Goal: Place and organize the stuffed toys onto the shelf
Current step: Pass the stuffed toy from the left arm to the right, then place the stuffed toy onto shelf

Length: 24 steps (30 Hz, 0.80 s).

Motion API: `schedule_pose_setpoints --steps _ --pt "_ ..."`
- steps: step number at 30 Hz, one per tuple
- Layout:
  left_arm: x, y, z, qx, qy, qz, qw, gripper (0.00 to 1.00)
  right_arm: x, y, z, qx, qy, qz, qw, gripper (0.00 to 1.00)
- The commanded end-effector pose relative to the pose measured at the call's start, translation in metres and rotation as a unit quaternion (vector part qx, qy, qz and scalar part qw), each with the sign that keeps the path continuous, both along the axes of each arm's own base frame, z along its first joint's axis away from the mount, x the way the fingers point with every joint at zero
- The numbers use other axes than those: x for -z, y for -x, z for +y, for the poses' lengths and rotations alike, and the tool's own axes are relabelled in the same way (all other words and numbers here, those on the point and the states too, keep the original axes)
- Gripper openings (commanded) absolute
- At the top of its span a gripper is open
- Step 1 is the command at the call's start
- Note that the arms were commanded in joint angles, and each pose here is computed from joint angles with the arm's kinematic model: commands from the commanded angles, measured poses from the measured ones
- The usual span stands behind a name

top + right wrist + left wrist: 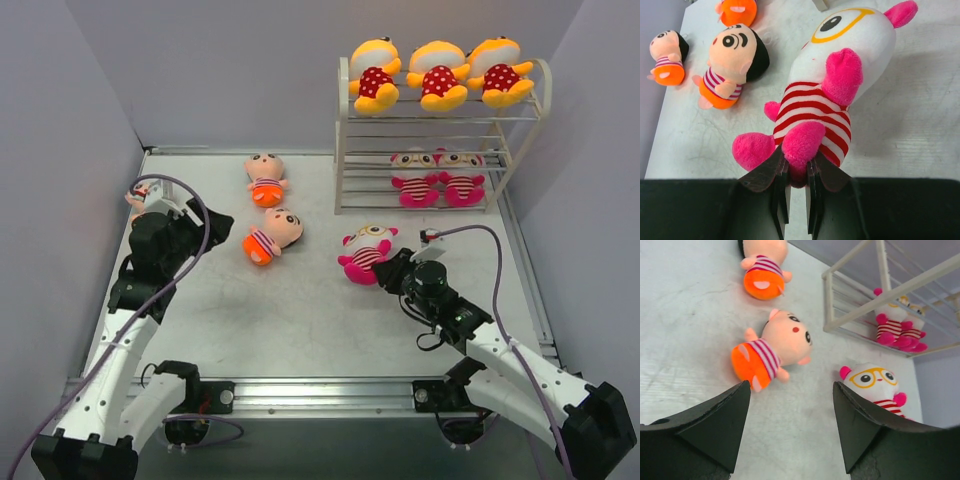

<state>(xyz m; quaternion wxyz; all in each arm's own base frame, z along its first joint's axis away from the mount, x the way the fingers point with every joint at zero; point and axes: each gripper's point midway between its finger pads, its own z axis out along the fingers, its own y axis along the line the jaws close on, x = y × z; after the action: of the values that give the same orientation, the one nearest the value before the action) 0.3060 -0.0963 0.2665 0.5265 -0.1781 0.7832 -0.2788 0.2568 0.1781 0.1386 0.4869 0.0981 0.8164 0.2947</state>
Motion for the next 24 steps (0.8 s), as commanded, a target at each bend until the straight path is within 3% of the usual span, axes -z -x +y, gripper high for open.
schedule_pose_setpoints --steps 1,9,14,24 --pt "-0.005 0.024 0.012 0.038 -0.088 0.003 0.995 0.75 -0.010 -0.002 0.000 -0.009 -0.004 -0.025 1.000 0.00" --pt "0.008 0.033 0.042 0.018 -0.219 0.004 0.976 0.76 -0.049 -0.029 -0.011 -0.005 -0.035 -0.106 0.994 0.00" --pt "0.024 0.033 0.046 0.009 -0.233 0.012 0.972 0.76 -0.071 -0.051 -0.024 0.008 -0.057 -0.168 0.984 0.00" --pt "0.024 0.034 0.050 -0.001 -0.249 0.011 0.968 0.76 -0.063 -0.098 -0.032 0.005 -0.001 -0.210 0.978 0.00"
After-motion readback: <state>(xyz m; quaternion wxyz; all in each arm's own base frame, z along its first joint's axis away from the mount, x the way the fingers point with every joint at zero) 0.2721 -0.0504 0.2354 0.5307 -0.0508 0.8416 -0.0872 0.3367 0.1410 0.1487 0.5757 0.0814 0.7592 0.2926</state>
